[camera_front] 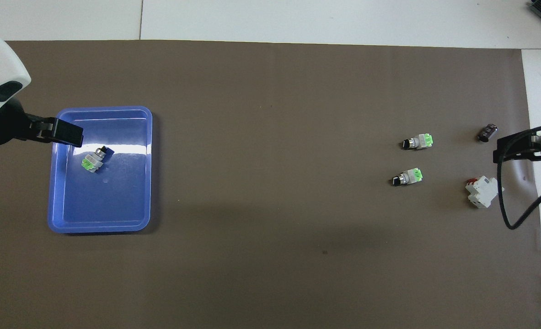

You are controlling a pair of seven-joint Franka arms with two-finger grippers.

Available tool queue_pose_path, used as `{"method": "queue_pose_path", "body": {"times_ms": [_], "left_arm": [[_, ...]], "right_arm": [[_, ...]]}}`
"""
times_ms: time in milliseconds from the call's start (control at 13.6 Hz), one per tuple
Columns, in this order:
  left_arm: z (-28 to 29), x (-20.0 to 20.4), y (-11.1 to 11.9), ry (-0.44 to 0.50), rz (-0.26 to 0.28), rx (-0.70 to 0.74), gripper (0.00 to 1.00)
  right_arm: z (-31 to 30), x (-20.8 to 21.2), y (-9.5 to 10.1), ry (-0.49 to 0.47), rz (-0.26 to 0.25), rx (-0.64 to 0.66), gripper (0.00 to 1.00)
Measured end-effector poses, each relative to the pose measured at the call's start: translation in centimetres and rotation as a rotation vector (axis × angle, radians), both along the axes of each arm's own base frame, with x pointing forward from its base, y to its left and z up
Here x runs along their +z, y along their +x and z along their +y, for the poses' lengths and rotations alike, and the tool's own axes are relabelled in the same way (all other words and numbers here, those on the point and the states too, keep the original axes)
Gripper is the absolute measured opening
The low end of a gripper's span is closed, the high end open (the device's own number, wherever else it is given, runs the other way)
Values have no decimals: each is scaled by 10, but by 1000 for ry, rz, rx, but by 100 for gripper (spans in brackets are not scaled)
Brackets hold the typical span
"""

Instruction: Turn and place switch with both arms

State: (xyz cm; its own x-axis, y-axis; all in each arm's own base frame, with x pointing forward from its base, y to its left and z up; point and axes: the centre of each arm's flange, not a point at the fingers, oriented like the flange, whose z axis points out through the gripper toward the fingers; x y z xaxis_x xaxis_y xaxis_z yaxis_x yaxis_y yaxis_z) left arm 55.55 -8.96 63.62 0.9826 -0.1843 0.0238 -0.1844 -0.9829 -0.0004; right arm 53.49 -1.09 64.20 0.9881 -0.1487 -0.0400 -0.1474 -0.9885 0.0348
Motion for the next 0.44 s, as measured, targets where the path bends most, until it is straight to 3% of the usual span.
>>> {"method": "queue_pose_path", "body": {"times_ms": [441], "left_arm": [[1,-6,0,-3,13,1,100]], "right_arm": [[0,0,0,0,1,0,100]]}}
